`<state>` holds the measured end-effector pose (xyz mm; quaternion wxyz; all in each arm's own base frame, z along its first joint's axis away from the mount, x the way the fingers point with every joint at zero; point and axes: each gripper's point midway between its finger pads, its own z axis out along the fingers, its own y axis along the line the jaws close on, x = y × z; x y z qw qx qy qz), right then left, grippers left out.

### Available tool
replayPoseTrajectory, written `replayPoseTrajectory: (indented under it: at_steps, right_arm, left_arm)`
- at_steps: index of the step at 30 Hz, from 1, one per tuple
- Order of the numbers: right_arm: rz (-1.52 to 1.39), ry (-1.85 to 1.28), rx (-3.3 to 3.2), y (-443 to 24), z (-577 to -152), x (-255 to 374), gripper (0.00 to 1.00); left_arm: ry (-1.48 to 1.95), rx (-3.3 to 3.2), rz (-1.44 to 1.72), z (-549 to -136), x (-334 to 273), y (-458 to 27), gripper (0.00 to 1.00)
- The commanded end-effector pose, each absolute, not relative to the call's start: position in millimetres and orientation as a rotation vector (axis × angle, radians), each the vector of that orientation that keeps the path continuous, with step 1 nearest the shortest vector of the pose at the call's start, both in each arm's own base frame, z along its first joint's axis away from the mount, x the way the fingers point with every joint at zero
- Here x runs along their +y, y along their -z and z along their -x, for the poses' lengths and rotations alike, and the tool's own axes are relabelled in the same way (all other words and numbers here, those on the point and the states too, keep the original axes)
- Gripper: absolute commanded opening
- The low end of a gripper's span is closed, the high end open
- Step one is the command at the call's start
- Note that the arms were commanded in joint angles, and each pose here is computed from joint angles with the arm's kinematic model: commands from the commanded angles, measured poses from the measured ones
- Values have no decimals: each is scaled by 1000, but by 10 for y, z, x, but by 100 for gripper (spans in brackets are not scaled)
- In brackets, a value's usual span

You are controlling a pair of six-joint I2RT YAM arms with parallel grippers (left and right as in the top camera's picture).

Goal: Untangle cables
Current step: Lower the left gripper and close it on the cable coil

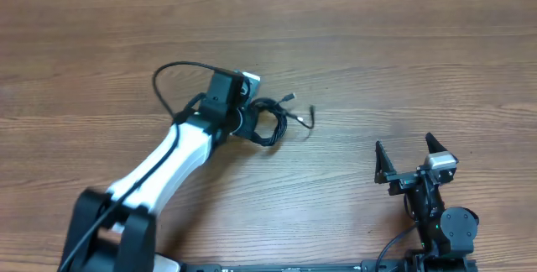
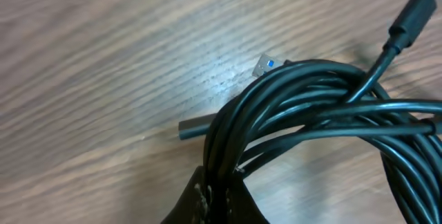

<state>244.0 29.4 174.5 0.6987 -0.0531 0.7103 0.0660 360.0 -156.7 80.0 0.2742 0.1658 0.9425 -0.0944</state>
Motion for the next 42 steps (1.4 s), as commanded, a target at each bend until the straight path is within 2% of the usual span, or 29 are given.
replayPoseTrajectory:
  at_steps: [1,10,17,20,23,28,33,38,42]
  right_arm:
    - [117,-139,1585,-1715,-2445,287,100]
    - [117,-139,1585,-1715,-2445,287,100]
    - [117,-139,1585,-1715,-2445,287,100]
    - [117,-139,1585,-1716,-2445,287,100]
    - [117,-139,1585,-1715,-2445,287,100]
    - [117,-139,1585,-1716,-2445,287,100]
    - [117,-139,1585,-1715,-2445,287,100]
    - [117,-139,1585,-1715,-2445,287,100]
    - [117,-139,1585,-1716,-2445,287,100]
  left_arm:
    - [343,2535,-176,-3492,-1534,-1155,4]
    - [376,2745,814,-2906,-1261,-904,4]
    - [352,2818,865,-2719,-1242,-846,5]
    - [417,2845,860,-2686,-1326,-856,16]
    - [402,2857,744,-2708,-1320,-859,46]
    - [383,2830,128,-2871,-1391,-924,74]
    - [356,2735,-185,-3027,-1452,-1040,74]
    - [303,2688,-440,-3032,-1455,-1045,68]
    - [310,2712,-414,-2993,-1445,-1027,73]
